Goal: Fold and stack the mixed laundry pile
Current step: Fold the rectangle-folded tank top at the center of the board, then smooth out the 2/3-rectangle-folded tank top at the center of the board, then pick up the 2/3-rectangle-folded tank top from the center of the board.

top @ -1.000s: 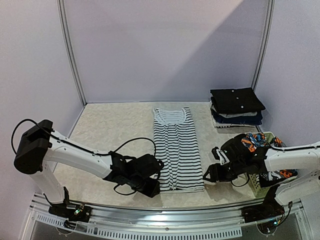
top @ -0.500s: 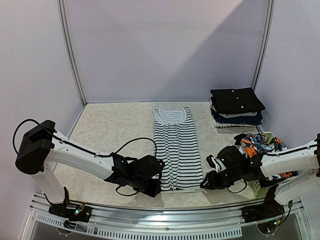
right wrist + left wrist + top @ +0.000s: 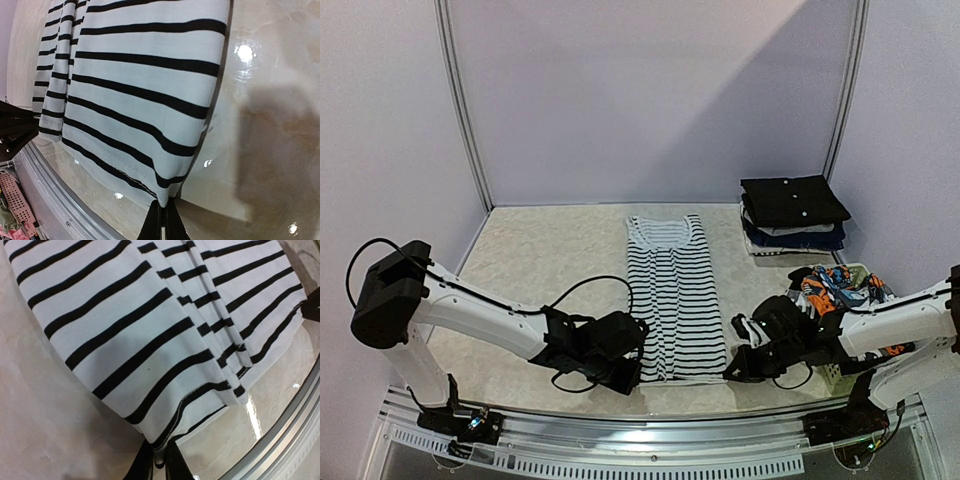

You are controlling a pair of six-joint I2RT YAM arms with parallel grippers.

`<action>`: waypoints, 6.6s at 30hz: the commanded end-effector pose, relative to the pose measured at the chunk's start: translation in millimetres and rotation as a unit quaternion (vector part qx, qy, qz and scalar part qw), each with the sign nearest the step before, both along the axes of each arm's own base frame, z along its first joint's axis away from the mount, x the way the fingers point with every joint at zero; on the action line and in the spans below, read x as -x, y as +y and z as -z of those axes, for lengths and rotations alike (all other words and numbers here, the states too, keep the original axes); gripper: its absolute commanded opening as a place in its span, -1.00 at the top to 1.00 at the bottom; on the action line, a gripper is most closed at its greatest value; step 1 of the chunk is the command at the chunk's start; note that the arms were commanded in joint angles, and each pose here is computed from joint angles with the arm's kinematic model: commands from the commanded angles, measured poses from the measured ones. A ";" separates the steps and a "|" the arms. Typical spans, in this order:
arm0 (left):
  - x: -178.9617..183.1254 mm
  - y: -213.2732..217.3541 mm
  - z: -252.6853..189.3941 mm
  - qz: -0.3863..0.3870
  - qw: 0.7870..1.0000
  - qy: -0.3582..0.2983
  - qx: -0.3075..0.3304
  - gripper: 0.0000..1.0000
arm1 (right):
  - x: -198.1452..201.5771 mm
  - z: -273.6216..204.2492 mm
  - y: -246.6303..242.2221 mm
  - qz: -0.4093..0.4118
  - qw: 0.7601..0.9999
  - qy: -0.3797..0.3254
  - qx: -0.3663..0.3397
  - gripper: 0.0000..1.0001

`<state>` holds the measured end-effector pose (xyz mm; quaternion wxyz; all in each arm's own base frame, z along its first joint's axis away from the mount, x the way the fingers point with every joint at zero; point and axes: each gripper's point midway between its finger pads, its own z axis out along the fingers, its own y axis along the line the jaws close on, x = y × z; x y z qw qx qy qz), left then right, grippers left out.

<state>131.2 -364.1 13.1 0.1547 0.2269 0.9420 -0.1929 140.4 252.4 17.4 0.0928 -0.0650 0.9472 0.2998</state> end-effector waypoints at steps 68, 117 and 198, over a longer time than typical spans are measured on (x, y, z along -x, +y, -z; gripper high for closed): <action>-265.3 15.0 -77.8 -0.082 0.989 -0.124 -0.027 0.95 | -277.2 -78.1 28.8 0.086 0.974 -0.185 0.099 1.00; -356.7 28.7 -33.4 -0.115 0.983 -0.139 -0.020 0.46 | -336.6 -23.8 5.9 0.174 0.967 -0.140 0.121 0.53; -182.0 28.2 -50.0 0.027 0.981 -0.188 -0.044 -0.20 | -229.7 -57.2 25.5 0.033 0.987 -0.136 0.079 -0.09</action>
